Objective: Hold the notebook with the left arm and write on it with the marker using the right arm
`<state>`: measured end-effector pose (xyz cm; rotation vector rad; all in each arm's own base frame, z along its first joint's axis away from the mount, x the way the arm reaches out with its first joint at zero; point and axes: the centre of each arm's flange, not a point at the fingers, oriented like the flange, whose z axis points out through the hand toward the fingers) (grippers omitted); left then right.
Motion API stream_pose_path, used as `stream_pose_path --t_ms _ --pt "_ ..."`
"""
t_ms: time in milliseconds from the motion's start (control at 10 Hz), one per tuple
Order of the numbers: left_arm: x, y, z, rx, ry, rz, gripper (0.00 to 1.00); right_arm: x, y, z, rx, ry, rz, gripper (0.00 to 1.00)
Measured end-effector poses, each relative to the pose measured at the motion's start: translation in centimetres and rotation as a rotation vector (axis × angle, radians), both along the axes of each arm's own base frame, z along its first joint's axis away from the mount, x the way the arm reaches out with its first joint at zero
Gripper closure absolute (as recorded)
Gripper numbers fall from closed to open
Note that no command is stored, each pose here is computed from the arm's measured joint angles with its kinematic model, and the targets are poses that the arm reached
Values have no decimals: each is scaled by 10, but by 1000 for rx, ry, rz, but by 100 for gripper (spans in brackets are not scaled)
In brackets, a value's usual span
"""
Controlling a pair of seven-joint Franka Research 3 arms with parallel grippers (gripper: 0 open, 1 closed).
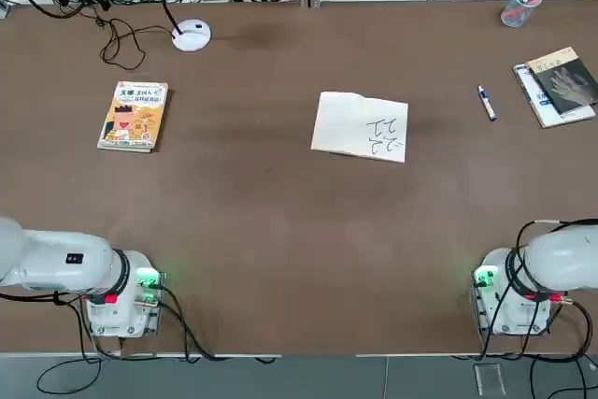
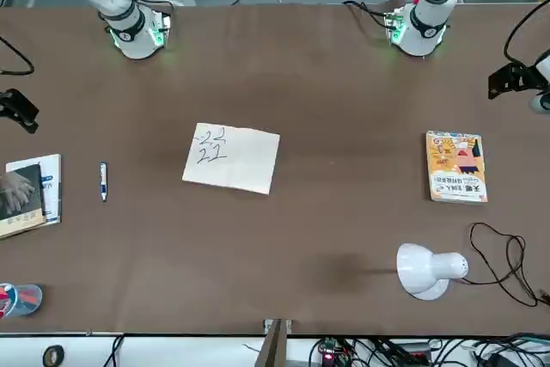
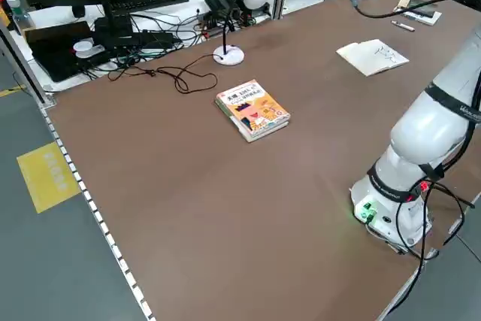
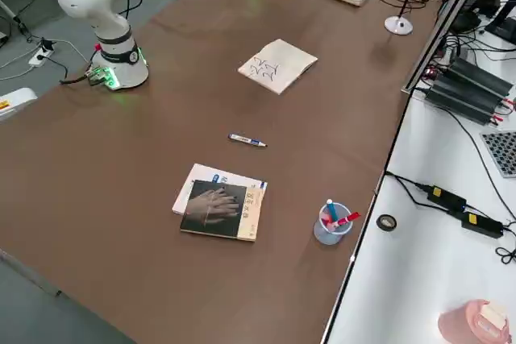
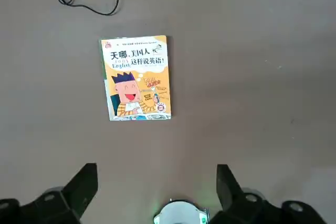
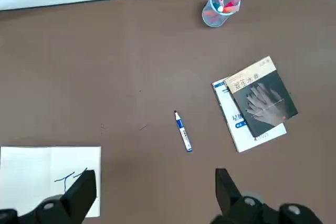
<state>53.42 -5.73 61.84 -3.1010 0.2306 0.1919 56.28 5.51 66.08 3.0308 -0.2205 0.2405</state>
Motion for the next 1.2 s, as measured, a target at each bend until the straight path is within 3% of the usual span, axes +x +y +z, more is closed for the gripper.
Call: stream_pose_path --t_ms 1200 --pt "-10 1 6 3 27 1 0 0 5 1 1 -7 9 0"
